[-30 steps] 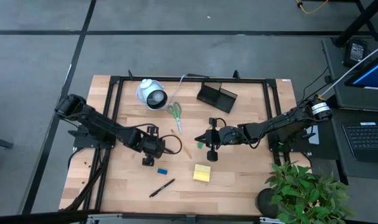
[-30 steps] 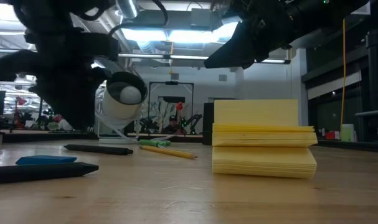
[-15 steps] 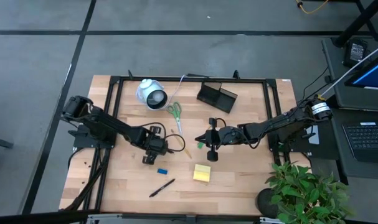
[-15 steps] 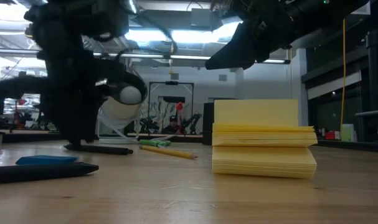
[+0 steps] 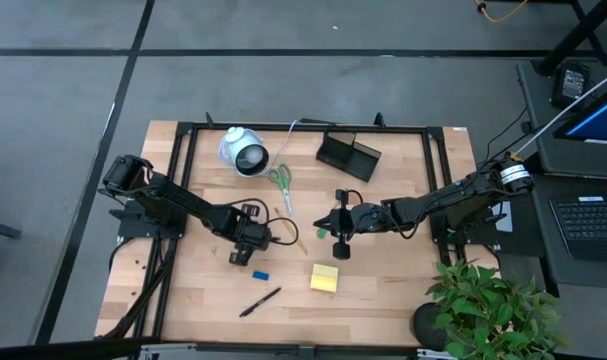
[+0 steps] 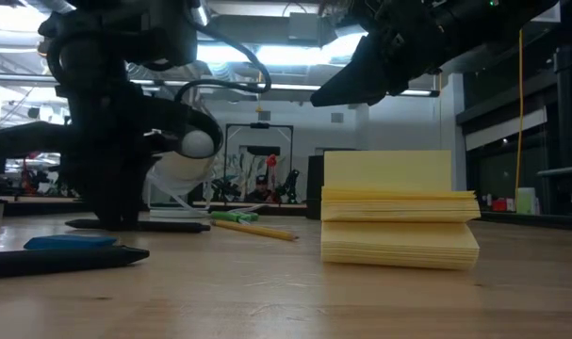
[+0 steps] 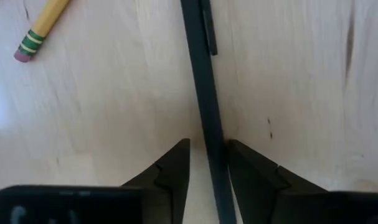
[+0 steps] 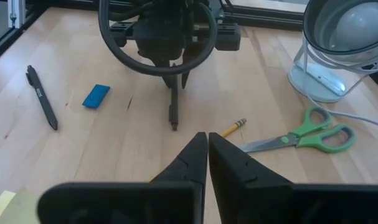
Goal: Pick and place office supplies into organizer
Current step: Put the top black pen into the desk organizer
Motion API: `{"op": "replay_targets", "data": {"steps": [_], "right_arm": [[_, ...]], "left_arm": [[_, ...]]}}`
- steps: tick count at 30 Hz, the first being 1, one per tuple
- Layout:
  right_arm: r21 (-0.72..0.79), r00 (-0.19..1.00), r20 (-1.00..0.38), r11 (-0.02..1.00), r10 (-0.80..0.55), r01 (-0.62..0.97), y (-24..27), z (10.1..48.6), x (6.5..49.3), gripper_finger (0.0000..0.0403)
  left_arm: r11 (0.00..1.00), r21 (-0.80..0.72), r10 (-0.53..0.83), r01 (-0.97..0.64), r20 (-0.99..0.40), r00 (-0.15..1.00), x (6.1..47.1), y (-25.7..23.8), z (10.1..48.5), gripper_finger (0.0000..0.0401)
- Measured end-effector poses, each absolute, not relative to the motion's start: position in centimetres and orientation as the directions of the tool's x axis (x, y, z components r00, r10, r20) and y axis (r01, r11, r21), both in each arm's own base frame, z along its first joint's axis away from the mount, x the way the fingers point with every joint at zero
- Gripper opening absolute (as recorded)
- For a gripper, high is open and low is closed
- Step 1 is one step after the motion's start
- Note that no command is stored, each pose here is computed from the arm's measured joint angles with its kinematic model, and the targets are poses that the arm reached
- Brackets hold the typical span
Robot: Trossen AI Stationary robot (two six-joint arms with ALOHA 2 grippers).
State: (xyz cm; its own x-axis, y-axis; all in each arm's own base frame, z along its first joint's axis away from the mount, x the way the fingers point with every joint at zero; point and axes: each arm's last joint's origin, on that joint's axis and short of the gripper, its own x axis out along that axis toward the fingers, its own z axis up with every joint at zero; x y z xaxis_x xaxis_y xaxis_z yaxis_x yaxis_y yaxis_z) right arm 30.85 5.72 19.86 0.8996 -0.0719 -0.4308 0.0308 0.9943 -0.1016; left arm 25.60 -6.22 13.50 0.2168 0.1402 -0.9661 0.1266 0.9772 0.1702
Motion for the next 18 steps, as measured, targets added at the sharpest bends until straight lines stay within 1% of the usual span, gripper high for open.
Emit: {"op": "replay_targets", "data": {"steps": [11,18], "right_arm": [[-0.121,0.900,-0.431,0.992,-0.072,0.021,5.72,19.86,30.85,0.0021],[-0.120,0.900,-0.431,0.992,-0.072,0.022,5.72,19.86,30.85,0.0021]], "left_arm": [[0.984,0.138,0.113,0.109,-0.972,0.208,25.59,-6.29,13.44,0.0020],[0.982,0.164,0.137,0.092,-0.959,0.249,25.51,-6.18,14.06,0.0017]]}}
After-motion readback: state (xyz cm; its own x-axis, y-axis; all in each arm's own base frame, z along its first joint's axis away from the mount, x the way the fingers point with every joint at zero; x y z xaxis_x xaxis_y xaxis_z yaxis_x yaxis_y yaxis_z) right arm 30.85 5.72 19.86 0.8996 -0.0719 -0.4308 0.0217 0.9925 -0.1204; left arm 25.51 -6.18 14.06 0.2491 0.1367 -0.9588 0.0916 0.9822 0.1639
